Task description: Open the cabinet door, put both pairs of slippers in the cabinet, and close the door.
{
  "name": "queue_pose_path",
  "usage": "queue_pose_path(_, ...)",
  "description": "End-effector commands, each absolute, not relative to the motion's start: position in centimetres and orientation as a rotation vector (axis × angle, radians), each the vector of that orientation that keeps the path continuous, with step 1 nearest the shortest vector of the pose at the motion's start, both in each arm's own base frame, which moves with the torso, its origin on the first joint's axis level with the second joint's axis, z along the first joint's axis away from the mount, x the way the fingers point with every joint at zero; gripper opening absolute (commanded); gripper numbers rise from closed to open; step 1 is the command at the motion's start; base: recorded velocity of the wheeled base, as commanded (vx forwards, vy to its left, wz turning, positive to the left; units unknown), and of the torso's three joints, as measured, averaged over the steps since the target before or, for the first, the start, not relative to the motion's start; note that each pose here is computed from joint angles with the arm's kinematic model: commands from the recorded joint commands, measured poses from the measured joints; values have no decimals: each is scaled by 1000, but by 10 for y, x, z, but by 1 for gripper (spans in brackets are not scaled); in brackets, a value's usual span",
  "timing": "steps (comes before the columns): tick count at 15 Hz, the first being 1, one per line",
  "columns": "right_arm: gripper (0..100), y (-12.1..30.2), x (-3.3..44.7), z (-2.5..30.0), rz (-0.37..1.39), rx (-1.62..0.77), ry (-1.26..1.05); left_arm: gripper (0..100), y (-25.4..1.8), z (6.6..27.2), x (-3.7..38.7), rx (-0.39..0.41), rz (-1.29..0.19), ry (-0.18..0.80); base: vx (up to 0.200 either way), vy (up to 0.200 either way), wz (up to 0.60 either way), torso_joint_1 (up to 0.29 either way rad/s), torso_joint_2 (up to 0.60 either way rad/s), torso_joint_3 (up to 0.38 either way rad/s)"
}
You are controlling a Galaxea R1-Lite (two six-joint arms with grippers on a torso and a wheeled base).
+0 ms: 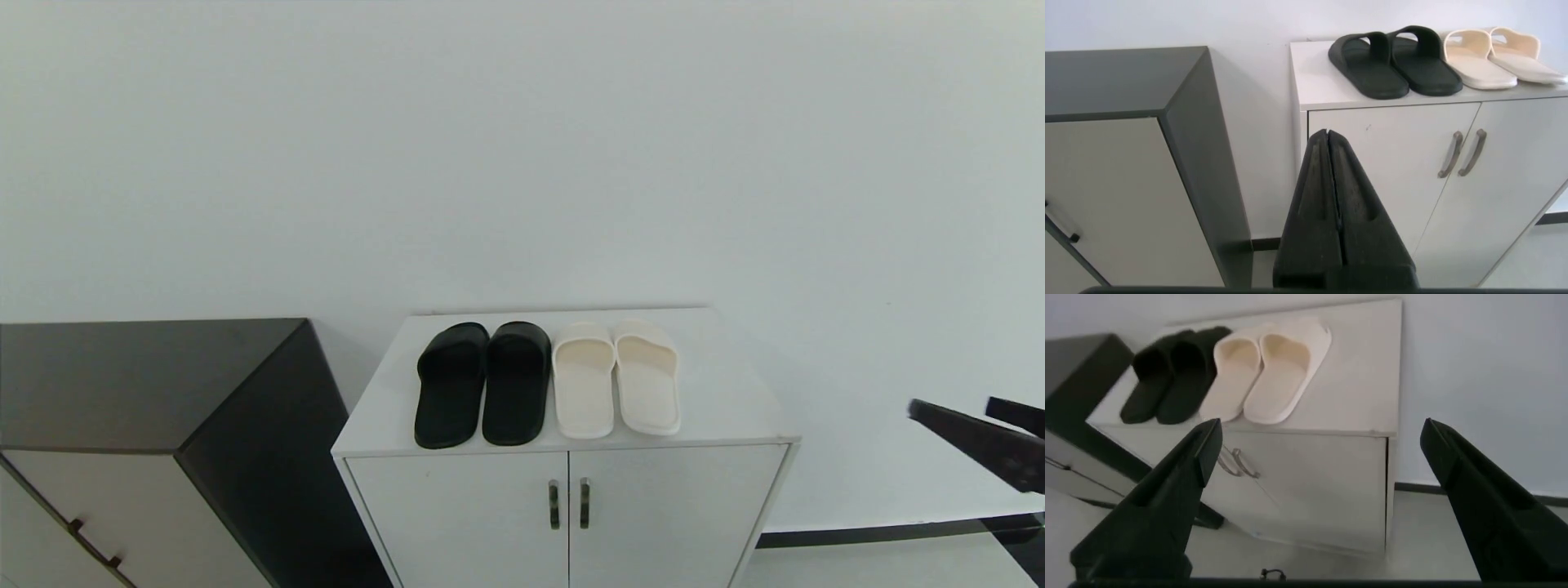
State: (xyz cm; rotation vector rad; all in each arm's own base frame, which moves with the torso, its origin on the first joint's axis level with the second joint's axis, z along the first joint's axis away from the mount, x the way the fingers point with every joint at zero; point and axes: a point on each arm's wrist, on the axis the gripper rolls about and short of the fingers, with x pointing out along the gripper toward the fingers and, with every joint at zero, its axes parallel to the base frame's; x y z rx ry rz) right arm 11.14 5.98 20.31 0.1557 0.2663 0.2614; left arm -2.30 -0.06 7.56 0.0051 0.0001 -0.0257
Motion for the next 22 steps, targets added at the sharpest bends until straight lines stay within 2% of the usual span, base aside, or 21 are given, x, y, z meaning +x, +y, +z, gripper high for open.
queue_pose_path(1,100,118,153,193,273,74,358,0,-1,76,-23,5,-26,1,0,0,0,0,0,0)
queue_pose_path(5,100,184,196,185,202,73,322,0,-1,76,-23,5,-26,1,0,0,0,0,0,0)
queue_pose_path(11,100,256,263,160,153,90,311,0,-1,76,-23,6,-26,1,0,0,0,0,0,0)
queue_pose_path(15,100,283,301,136,132,85,315,0,-1,76,-23,5,-26,1,0,0,0,0,0,0)
queue_pose_path(19,100,288,338,107,80,61,329,0,-1,76,-23,5,-26,1,0,0,0,0,0,0)
queue_pose_path(22,100,290,358,99,59,49,315,0,-1,76,-23,5,-25,1,0,0,0,0,0,0)
